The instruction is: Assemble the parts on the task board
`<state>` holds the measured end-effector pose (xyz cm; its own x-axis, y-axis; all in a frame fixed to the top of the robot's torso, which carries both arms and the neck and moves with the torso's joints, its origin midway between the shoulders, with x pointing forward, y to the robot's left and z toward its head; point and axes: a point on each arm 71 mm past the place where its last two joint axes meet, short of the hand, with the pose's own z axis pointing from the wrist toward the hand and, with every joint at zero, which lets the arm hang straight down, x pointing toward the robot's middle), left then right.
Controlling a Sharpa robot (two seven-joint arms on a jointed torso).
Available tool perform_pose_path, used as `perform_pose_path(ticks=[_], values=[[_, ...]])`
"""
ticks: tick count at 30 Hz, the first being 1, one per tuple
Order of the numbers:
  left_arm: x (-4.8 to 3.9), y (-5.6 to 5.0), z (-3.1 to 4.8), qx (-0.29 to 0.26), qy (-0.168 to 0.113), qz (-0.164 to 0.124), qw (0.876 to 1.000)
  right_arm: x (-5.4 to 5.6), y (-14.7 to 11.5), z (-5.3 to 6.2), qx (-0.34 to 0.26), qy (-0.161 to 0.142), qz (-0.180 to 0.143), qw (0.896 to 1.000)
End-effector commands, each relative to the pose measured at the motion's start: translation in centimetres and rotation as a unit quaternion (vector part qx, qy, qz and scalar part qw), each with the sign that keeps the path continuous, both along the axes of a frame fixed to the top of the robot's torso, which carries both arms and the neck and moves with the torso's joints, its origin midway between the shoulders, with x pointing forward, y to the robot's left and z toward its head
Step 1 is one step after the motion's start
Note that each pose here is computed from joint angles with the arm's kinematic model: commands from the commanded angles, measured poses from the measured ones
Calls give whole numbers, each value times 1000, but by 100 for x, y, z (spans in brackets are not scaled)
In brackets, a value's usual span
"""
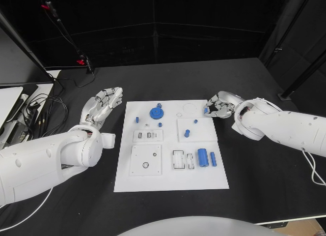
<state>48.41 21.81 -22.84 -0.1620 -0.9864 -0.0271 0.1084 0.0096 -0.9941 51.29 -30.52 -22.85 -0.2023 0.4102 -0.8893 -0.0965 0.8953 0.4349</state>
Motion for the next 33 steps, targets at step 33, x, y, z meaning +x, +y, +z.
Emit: perform_pose_path(ticks=[33], values=[[-52, 7, 223, -25, -156, -6, 987, -256, 443, 245, 127, -48, 17, 991]])
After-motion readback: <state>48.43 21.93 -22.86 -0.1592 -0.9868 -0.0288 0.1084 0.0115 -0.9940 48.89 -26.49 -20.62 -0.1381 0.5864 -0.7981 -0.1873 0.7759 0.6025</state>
